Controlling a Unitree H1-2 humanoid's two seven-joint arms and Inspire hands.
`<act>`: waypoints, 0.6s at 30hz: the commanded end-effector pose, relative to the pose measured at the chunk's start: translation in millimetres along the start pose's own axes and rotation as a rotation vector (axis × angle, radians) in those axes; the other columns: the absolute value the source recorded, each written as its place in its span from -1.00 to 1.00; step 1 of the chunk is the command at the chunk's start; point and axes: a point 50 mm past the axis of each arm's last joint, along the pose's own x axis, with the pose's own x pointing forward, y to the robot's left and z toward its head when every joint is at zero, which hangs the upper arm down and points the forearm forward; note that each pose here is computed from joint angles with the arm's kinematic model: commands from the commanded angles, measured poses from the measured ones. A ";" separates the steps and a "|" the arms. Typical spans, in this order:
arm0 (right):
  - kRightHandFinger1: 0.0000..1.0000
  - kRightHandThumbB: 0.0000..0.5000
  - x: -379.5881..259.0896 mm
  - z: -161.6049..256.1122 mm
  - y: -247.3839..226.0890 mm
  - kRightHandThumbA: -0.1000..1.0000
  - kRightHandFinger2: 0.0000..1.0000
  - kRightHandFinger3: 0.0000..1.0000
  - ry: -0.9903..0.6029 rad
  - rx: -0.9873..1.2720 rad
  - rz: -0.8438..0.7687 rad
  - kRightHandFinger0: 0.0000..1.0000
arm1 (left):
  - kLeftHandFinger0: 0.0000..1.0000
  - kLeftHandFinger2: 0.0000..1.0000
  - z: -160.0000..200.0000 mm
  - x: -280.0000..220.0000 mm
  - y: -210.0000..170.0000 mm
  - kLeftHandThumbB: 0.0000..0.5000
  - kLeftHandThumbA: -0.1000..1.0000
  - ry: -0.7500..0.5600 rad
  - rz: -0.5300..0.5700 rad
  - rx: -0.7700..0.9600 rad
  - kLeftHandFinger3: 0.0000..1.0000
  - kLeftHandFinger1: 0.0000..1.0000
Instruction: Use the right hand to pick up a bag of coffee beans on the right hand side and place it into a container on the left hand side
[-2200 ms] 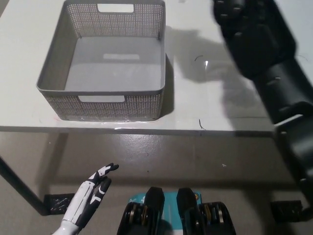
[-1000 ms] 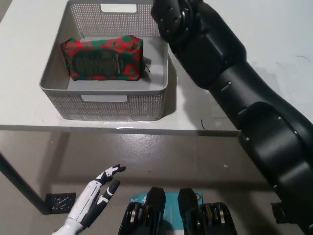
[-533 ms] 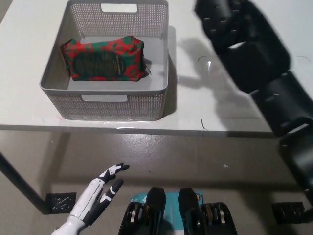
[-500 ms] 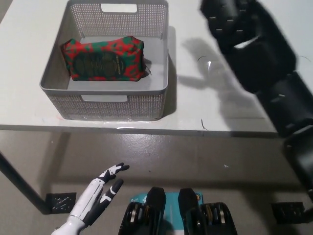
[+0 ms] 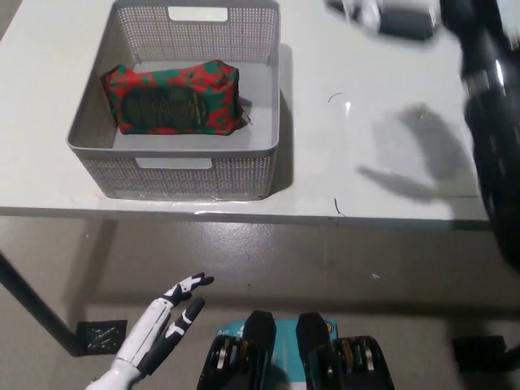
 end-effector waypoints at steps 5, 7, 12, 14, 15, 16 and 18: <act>1.00 0.16 -137.3 -1.4 9.6 1.00 1.00 1.00 -0.061 0.409 -0.163 1.00 | 1.00 1.00 5.8 6.9 16.6 0.21 1.00 -0.029 0.017 0.049 1.00 1.00; 1.00 0.05 -156.7 -12.9 35.0 1.00 1.00 1.00 0.014 0.465 -0.125 1.00 | 1.00 1.00 5.5 7.0 16.2 0.14 1.00 -0.033 0.022 0.055 1.00 1.00; 1.00 0.07 -197.4 -34.9 78.9 1.00 1.00 1.00 0.184 0.545 -0.019 1.00 | 1.00 1.00 3.6 4.6 16.0 0.16 1.00 -0.032 0.028 0.060 1.00 1.00; 1.00 0.09 -215.9 -42.8 94.4 1.00 1.00 1.00 0.247 0.600 0.002 1.00 | 1.00 1.00 5.1 6.5 17.9 0.21 1.00 -0.028 0.032 0.062 1.00 1.00; 1.00 0.13 -226.5 -44.5 101.6 1.00 1.00 1.00 0.283 0.644 0.010 1.00 | 1.00 1.00 5.5 7.5 19.1 0.23 1.00 -0.030 0.036 0.058 1.00 1.00; 1.00 0.14 -229.2 -45.2 103.7 1.00 1.00 1.00 0.292 0.658 0.012 1.00 | 1.00 1.00 5.8 8.6 19.8 0.23 1.00 -0.033 0.038 0.056 1.00 1.00; 1.00 0.07 -249.3 -47.7 115.5 1.00 1.00 1.00 0.340 0.698 0.021 1.00 | 1.00 1.00 6.8 11.4 21.5 0.23 1.00 -0.040 0.044 0.050 1.00 1.00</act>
